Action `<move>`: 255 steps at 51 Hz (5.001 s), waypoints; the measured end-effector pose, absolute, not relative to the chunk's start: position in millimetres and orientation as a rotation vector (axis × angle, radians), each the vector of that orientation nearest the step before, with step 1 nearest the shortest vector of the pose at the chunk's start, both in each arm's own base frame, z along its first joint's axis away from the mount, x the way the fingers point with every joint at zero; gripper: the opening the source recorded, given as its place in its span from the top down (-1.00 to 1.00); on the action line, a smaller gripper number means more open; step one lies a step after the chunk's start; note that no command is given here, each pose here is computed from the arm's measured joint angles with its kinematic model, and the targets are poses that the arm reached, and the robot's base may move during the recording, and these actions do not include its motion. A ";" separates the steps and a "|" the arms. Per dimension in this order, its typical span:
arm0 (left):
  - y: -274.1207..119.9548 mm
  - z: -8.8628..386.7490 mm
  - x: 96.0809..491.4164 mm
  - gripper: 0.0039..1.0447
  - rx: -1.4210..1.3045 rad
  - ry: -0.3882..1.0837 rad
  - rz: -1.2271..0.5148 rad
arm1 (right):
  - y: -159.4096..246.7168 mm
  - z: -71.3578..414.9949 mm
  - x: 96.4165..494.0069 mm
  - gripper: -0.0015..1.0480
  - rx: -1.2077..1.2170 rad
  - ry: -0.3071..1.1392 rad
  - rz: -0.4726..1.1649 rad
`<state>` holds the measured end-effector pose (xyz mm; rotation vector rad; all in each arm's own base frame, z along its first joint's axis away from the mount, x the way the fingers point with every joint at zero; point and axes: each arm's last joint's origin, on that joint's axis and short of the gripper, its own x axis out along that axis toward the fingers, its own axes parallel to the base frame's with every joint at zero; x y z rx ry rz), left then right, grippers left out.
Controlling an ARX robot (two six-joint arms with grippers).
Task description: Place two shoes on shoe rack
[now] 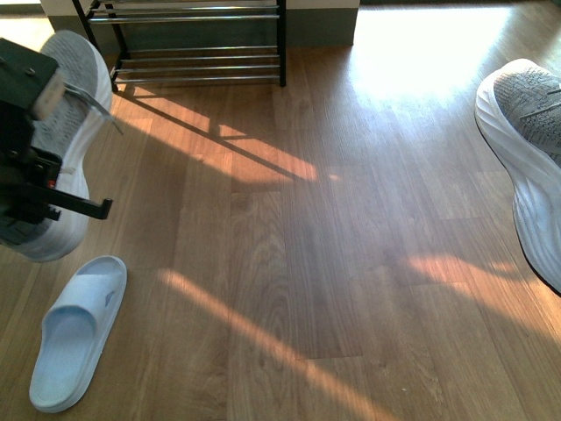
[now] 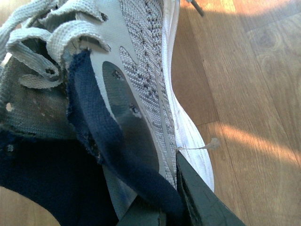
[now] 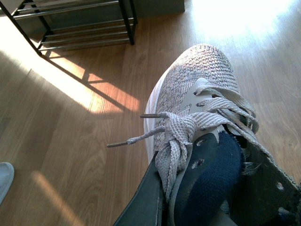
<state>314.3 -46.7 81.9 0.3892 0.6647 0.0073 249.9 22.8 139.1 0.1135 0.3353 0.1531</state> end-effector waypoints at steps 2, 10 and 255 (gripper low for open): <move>-46.4 94.4 305.1 0.97 0.399 0.646 0.007 | 22.8 139.1 249.9 0.97 0.114 0.335 0.153; -47.2 152.1 262.2 0.97 0.434 0.539 0.050 | 22.8 139.1 249.9 0.97 0.113 0.335 0.153; -49.0 189.9 209.4 0.97 0.487 0.447 0.105 | 23.3 138.2 249.6 0.97 0.114 0.339 0.155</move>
